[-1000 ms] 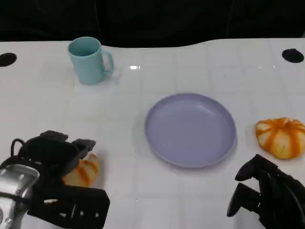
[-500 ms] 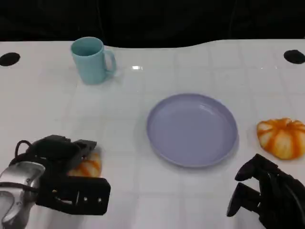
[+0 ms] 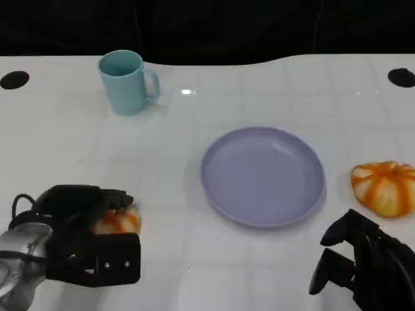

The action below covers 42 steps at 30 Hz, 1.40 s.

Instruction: Grasp the bread from the table and place it into the plate.

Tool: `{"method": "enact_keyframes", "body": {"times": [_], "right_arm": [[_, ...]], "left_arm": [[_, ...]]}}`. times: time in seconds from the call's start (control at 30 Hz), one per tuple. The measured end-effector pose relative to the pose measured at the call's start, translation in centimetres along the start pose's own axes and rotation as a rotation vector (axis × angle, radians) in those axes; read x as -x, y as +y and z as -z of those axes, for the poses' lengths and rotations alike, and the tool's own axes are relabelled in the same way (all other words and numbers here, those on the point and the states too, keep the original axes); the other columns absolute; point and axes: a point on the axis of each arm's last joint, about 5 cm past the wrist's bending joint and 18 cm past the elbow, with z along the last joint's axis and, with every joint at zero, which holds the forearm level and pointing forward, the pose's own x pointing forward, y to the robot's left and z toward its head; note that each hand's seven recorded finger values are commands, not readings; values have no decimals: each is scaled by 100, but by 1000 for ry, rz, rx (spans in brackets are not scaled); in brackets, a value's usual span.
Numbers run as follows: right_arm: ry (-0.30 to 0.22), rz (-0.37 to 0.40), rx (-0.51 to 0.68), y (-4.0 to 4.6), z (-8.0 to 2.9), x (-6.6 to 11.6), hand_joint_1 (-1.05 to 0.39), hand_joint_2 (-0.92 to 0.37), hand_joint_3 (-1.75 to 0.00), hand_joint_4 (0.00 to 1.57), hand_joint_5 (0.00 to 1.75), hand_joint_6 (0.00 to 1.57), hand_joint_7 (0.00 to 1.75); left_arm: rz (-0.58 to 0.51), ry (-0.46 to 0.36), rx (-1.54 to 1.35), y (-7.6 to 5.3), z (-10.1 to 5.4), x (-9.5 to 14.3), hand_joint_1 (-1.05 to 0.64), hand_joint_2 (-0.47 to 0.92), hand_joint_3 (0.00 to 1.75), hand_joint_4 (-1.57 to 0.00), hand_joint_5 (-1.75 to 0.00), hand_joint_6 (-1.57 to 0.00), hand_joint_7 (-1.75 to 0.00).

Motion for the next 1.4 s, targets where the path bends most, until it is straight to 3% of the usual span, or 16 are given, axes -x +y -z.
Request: {"method": "enact_keyframes", "body": {"times": [0.07,0.13,0.17,0.2,0.3,0.57,0.67,0.9,1.1,1.4], "right_arm": [[0,0,1,0,0,0,-54,-92,-45,62,175,38,167],[0,0,0,0,0,1,-54,-92,-45,62,175,38,167],[0,0,-1,0,0,1,-54,-92,-45,62,175,38,167],[-1,0,-1,0,0,0,-54,-92,-45,62,175,39,167],[0,1,2,0,0,0,-54,-92,-46,63,175,39,167],[0,1,3,-3,0,-1,-54,-92,-45,63,175,40,167],[0,1,0,-5,0,-1,-53,-92,-45,62,175,39,166],[2,2,2,-8,2,-6,-52,-92,-45,63,175,40,167],[12,8,-2,-21,28,-11,-53,-92,-45,62,175,40,167],[4,2,-1,-23,36,-25,-54,-92,-43,62,175,41,166]], "left_arm": [[-45,-11,17,-40,26,1,-20,90,41,-80,-171,-75,-138],[-110,-22,34,-83,41,-5,-20,90,45,-84,-174,-67,-167],[-134,-27,40,-101,42,-11,-19,88,53,-85,-174,-66,-171],[-157,-35,47,-119,45,-14,-18,82,66,-86,-174,-64,-173],[-218,-56,61,-164,60,-11,-18,75,82,-88,-175,-64,-174],[-287,-83,94,-183,21,-35,-17,64,88,-83,-175,-63,-175],[-321,-101,135,-134,-33,-55,-20,64,97,-84,-175,-65,-175],[-364,-137,246,79,-208,-94,-19,61,97,-83,-175,-65,-175],[-390,-172,306,193,-280,-96,-15,50,121,-85,-175,-68,-175],[-409,-217,354,269,-427,-155,-15,48,116,-85,-175,-69,-175]]}}
